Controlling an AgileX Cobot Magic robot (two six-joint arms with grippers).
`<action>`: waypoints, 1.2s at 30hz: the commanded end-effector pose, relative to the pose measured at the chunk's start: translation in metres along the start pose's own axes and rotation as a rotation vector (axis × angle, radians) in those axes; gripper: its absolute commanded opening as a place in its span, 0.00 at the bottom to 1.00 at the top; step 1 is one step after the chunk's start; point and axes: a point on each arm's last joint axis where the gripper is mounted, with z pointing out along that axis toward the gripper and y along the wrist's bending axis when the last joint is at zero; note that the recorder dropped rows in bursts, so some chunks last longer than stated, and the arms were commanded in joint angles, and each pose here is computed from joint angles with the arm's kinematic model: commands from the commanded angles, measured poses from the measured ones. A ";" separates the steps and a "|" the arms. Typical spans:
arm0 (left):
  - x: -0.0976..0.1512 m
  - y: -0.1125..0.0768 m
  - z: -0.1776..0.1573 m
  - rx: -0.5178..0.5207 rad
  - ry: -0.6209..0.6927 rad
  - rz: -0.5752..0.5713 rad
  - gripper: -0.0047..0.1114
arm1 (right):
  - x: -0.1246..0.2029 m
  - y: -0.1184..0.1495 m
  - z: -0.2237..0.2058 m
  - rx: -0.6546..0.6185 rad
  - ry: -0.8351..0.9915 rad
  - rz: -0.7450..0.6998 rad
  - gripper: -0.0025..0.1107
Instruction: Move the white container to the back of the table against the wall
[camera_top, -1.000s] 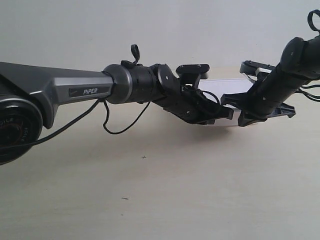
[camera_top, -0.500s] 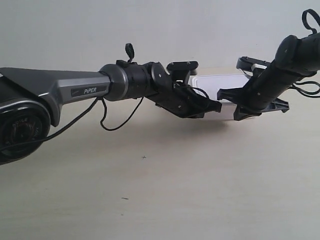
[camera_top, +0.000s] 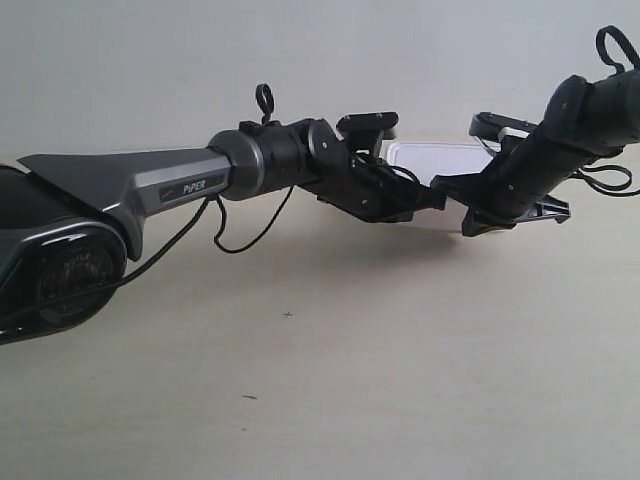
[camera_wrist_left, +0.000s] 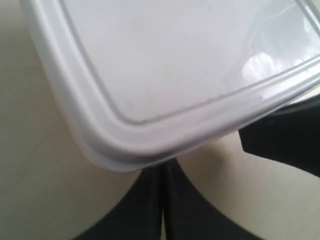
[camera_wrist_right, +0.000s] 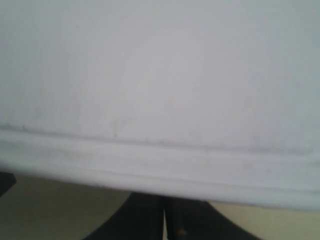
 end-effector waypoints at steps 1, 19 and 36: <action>-0.011 0.004 -0.005 -0.002 -0.030 -0.004 0.04 | -0.007 -0.001 0.005 -0.003 -0.019 -0.007 0.02; -0.011 0.023 -0.004 -0.023 -0.033 -0.035 0.04 | -0.041 0.007 0.017 -0.033 -0.039 -0.028 0.02; -0.013 0.023 -0.003 -0.021 -0.061 -0.052 0.04 | -0.046 0.005 0.026 -0.028 -0.077 -0.025 0.02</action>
